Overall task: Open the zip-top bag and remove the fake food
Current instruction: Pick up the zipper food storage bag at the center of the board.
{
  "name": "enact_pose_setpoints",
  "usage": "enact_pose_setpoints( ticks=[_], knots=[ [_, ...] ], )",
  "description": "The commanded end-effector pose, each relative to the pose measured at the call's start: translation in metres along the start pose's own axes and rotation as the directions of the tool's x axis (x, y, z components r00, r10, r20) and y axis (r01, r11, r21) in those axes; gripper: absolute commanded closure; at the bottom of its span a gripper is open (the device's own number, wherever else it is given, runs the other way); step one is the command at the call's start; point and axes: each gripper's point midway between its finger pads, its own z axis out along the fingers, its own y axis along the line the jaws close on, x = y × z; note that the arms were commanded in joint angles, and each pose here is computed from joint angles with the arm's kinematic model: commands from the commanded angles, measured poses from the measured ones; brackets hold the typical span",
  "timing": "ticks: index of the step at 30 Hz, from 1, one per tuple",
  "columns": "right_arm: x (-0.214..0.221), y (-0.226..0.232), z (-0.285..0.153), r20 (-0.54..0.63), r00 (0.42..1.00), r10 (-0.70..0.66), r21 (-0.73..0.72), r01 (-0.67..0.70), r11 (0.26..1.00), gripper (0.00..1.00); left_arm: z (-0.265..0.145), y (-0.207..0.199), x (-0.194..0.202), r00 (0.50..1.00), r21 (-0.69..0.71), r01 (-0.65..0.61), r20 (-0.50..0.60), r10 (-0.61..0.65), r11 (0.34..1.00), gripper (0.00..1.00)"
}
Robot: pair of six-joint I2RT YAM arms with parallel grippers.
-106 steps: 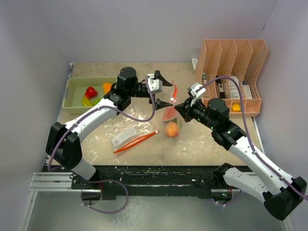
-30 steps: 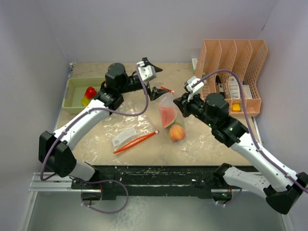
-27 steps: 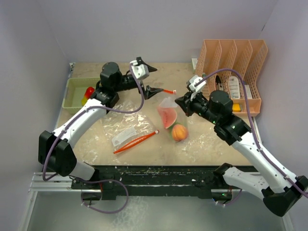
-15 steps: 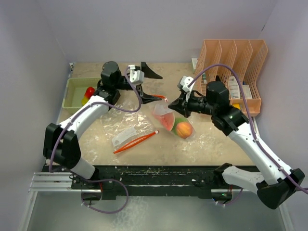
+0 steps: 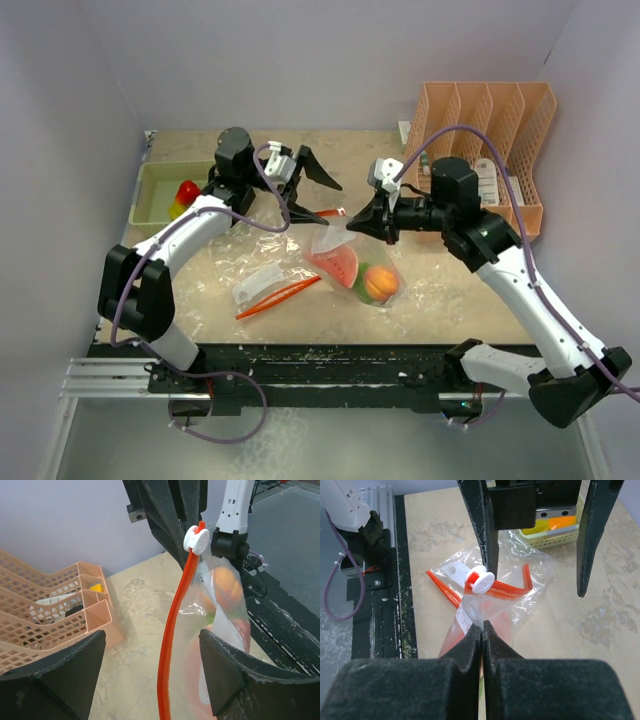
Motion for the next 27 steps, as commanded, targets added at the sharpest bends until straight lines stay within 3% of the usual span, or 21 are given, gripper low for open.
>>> enact_pose_setpoints(
  ticks=[1, 6, 14, 20, 25, 27],
  knots=[
    [-0.02, 0.002, -0.003, 0.049, 0.997, -0.052, -0.029, 0.053, 0.998, 1.0, 0.002, -0.013, -0.02, 0.999, 0.117, -0.042, 0.014, 0.041, 0.992, 0.28],
    [-0.019, -0.002, 0.0, 0.044, 0.998, -0.043, -0.02, 0.044, 0.999, 1.0, 0.017, -0.021, -0.02, 1.0, 0.163, -0.012, 0.023, 0.008, 0.987, 0.51],
    [-0.012, -0.014, -0.001, 0.017, 1.0, -0.018, 0.05, 0.017, 0.999, 1.0, 0.024, -0.022, -0.017, 0.999, 0.171, 0.03, 0.02, -0.034, 0.985, 0.99],
    [0.0, -0.026, -0.006, 0.001, 1.0, 0.026, 0.156, -0.025, 0.987, 1.0, 0.019, -0.013, -0.016, 0.993, 0.165, 0.117, 0.001, -0.118, 0.979, 1.0],
    [0.008, -0.027, -0.009, -0.008, 0.999, 0.039, 0.191, -0.036, 0.981, 1.0, 0.017, -0.006, -0.016, 0.994, 0.139, 0.112, 0.002, -0.113, 0.984, 1.0],
    [0.011, -0.034, -0.012, -0.019, 0.999, 0.047, 0.236, -0.042, 0.971, 0.82, 0.016, -0.003, -0.016, 0.993, 0.122, 0.117, 0.003, -0.118, 0.986, 1.0]
  ],
)
